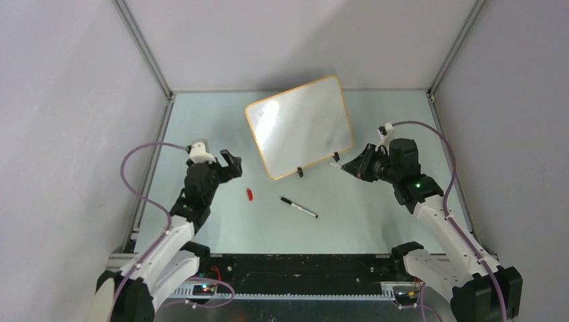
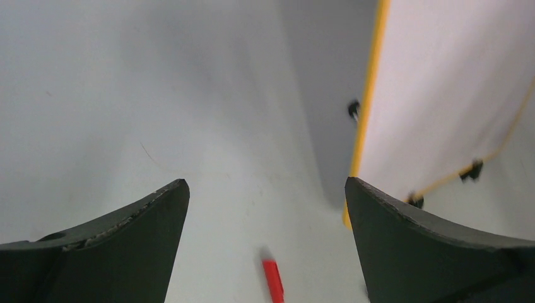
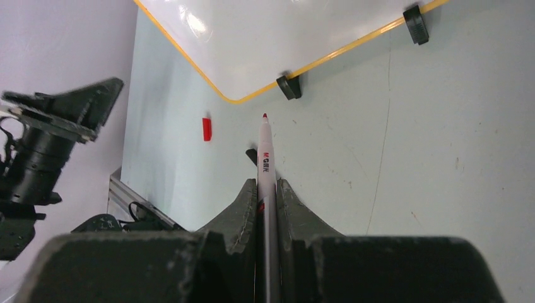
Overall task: Write a sentence on the whiteboard
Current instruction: Hold the whiteboard on the whiteboard stand.
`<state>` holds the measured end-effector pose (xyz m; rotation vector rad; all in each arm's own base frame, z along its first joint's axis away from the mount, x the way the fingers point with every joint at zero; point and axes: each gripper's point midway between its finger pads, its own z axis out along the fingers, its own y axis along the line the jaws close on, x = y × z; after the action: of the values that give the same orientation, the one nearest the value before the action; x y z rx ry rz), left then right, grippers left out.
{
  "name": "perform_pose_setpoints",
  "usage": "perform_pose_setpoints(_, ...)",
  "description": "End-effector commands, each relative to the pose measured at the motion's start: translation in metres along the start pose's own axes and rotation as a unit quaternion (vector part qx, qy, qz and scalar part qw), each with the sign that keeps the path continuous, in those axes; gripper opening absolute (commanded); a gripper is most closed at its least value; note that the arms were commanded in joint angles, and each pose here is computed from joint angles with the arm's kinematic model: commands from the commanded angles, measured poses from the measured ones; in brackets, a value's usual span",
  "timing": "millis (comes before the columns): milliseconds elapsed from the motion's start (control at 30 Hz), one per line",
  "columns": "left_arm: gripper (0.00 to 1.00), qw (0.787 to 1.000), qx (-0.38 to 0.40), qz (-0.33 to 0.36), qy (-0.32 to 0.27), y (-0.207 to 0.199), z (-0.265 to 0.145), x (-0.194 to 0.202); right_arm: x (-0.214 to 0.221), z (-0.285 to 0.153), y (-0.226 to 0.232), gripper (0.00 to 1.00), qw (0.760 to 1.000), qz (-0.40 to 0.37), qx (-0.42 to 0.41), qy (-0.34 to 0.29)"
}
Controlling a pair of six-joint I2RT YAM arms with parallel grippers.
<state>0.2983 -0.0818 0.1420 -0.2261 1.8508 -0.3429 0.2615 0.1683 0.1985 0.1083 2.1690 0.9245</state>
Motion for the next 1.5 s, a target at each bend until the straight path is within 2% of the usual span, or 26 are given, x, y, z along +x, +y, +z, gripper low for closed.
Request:
perform_pose_setpoints(0,0.99,0.992,-0.013,-0.051,-0.116,-0.001,0.021,-0.094,-0.029,0.002,0.018,0.00,0.998,-0.025,-0.015,-0.051)
perform_pose_setpoints(167,0.99,0.984,0.021,-0.101,-0.144,-0.001,0.038,-0.120,-0.032,0.006,0.029,0.00,0.996,-0.051,-0.016,-0.071)
perform_pose_setpoints(333,0.99,0.992,0.027,-0.058,-0.110,0.001,0.046,-0.101,-0.032,0.005,0.026,0.00,0.993,-0.077,0.008,-0.087)
perform_pose_setpoints(467,0.99,0.992,0.080,-0.042,-0.093,-0.014,0.047,-0.088,-0.036,0.005,0.028,0.00,0.991,-0.088,0.009,-0.096)
perform_pose_setpoints(633,0.99,0.989,0.106,-0.052,-0.085,-0.022,0.056,-0.083,-0.041,-0.001,0.030,0.00,0.989,-0.104,0.019,-0.104)
perform_pose_setpoints(800,0.99,0.992,0.098,-0.069,-0.045,-0.022,0.070,-0.073,-0.044,-0.003,0.030,0.00,0.987,-0.114,0.025,-0.112)
perform_pose_setpoints(1033,0.99,0.994,0.059,-0.053,-0.076,-0.003,0.066,-0.072,-0.044,0.015,0.050,0.00,0.988,-0.114,-0.006,-0.101)
perform_pose_setpoints(1167,1.00,0.991,0.084,-0.033,-0.102,-0.005,0.066,-0.074,-0.046,0.025,0.066,0.00,0.989,-0.121,-0.016,-0.088)
perform_pose_setpoints(1267,1.00,0.988,0.117,-0.044,-0.091,-0.016,0.068,-0.073,-0.045,0.032,0.074,0.00,0.989,-0.129,-0.019,-0.075)
perform_pose_setpoints(1467,0.98,0.988,0.123,-0.040,-0.080,-0.016,0.074,-0.066,-0.039,0.042,0.069,0.00,0.988,-0.140,0.000,-0.066)
